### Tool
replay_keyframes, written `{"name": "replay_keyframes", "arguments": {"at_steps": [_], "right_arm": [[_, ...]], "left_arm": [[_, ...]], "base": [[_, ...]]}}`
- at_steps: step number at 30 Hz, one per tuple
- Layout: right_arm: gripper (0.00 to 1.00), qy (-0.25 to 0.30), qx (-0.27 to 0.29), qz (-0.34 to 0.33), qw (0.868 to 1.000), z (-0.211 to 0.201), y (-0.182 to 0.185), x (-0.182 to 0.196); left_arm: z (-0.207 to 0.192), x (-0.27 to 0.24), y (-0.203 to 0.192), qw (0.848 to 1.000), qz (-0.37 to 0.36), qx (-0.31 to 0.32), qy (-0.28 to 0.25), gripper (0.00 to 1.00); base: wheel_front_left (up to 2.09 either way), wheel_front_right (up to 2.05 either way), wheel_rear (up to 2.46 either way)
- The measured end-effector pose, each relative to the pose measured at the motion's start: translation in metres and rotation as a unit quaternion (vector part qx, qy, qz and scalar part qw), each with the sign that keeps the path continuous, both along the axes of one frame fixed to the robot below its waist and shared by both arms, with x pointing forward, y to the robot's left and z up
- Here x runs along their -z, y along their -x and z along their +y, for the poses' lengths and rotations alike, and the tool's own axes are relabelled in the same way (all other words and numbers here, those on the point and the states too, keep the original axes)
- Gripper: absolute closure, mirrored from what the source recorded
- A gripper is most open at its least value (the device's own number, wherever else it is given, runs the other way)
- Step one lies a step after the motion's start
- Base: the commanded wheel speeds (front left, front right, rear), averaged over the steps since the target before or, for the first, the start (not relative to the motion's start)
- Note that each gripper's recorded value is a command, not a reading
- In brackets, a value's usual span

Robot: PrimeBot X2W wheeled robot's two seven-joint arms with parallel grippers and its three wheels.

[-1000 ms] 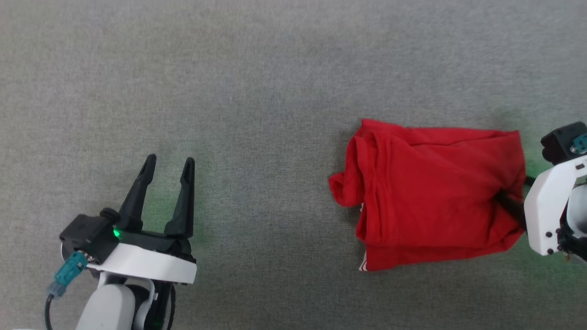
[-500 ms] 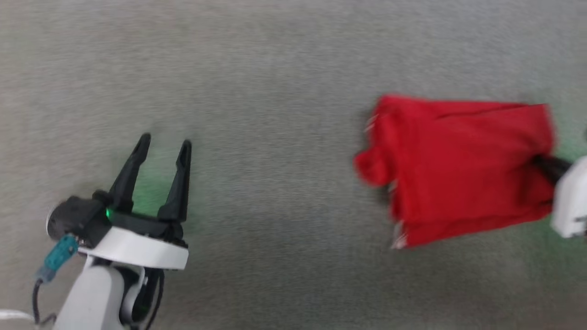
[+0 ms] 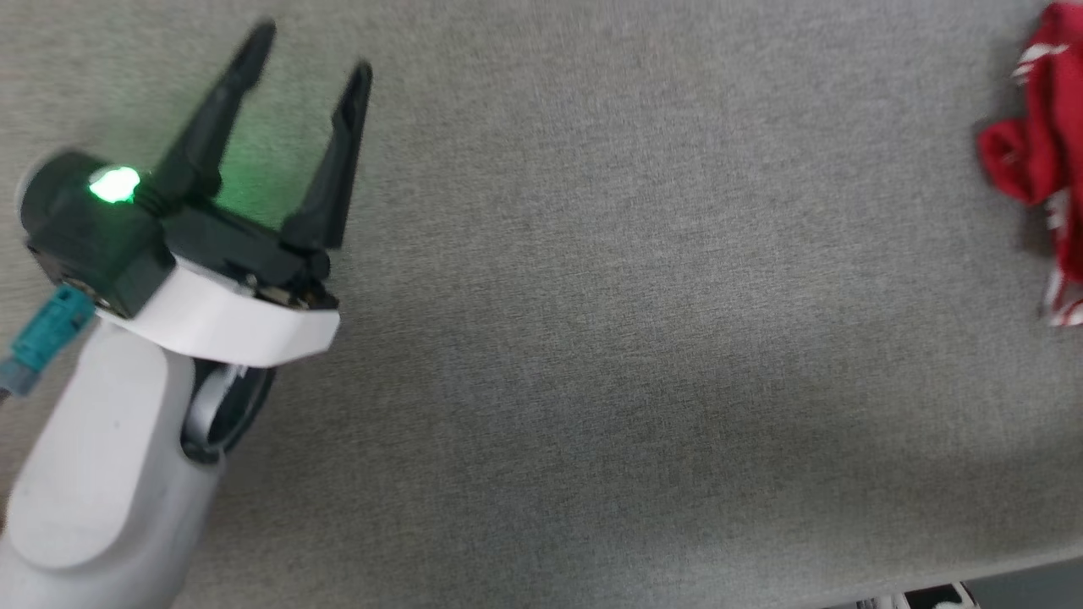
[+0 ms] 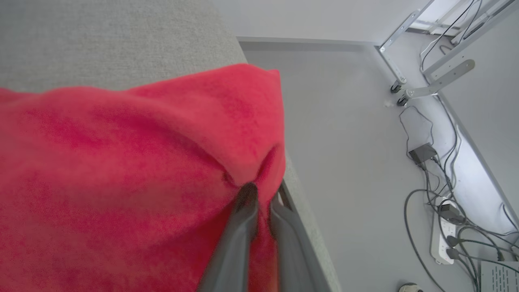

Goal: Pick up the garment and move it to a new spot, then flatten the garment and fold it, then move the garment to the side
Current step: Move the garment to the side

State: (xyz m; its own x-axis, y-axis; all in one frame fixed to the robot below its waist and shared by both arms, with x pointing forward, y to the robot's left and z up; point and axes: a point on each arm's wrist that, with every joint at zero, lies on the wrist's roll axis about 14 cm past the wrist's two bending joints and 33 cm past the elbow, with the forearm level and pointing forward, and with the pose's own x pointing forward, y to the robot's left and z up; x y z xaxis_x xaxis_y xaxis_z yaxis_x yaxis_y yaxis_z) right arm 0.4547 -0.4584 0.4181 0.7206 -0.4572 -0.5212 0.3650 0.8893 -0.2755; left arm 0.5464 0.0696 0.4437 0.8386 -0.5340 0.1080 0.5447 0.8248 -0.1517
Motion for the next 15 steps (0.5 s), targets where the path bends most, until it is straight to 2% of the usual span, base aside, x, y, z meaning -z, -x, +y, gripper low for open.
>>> {"name": "replay_keyframes", "arguments": {"at_steps": [7, 13, 14, 15], "right_arm": [[1.00, 0.052, 0.012, -0.022, 0.998, -0.021, -0.023, -0.001], [1.00, 0.068, 0.017, -0.011, 0.997, -0.025, -0.025, 0.010], [0.76, 0.067, 0.016, -0.012, 0.998, -0.024, -0.026, 0.011], [0.05, 0.069, 0.013, -0.010, 0.997, -0.022, -0.025, 0.012]], "left_arm": [[-0.003, 0.010, -0.017, 1.000, -0.008, 0.007, 0.000, 0.00], [0.001, 0.006, -0.018, 1.000, -0.012, 0.002, 0.000, 0.00], [0.002, 0.004, -0.018, 1.000, -0.013, 0.001, -0.001, 0.00], [0.003, 0.003, -0.017, 1.000, -0.013, -0.001, -0.001, 0.00]], "base": [[0.00, 0.00, 0.00], [0.00, 0.00, 0.00], [0.00, 0.00, 0.00], [0.00, 0.00, 0.00]]}}
